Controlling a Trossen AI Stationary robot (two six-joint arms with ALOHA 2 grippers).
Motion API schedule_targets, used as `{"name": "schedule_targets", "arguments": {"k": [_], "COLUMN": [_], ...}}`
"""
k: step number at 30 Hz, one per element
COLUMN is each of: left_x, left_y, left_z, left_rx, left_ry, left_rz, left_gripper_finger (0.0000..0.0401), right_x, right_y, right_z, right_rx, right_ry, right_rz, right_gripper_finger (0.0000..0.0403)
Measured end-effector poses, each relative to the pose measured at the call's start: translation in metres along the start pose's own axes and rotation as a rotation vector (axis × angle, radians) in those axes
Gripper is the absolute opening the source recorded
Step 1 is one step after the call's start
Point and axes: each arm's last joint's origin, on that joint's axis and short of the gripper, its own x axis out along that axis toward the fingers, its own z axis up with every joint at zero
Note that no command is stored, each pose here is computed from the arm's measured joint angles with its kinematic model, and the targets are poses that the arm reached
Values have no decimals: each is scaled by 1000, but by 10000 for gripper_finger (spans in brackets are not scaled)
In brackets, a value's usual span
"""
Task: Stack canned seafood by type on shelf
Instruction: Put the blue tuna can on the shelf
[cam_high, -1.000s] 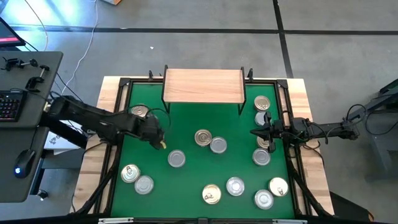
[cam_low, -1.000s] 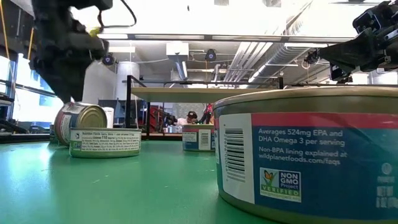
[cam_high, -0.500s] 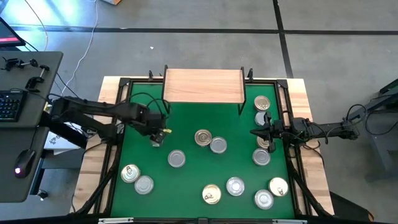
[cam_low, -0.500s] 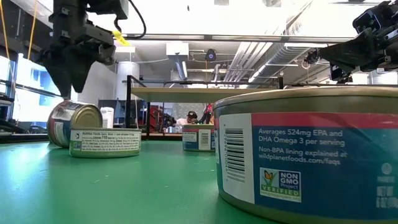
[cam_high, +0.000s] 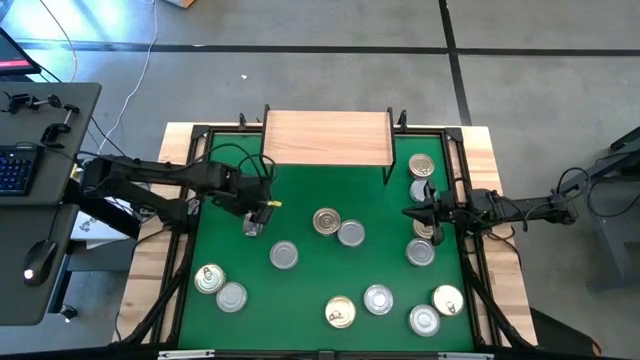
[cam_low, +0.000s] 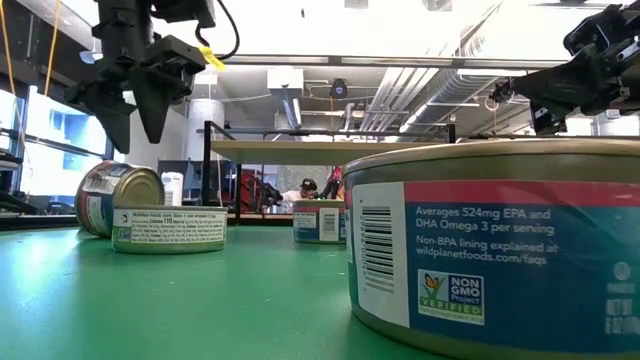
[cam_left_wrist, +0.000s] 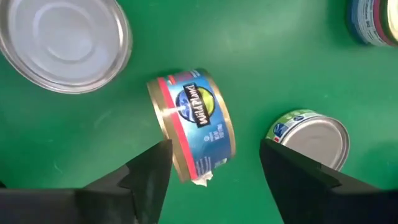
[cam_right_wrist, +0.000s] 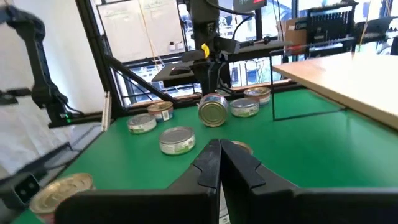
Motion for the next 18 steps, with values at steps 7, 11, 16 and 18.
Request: {"name": "schedule_targets", "arguments": {"k": [7, 11, 16, 18], "left_x": [5, 17, 36, 41], "left_y": [3, 0, -6, -8], "left_z": [8, 12, 14, 15], "left_rx": [-57, -87, -54, -40], "left_ry": [-7, -16, 56, 76], "left_rz": [46, 104, 152, 164], "left_gripper_finger": [306, 311, 310, 310], "right_x": [0, 0, 0, 0], "right_y": [0, 0, 0, 0], "right_z": [0, 0, 0, 0], "right_rx": [86, 106, 107, 107], "right_ry": [0, 0, 0, 0], "right_rz": [0, 0, 0, 0], "right_gripper_finger": [0, 0, 0, 0]}}
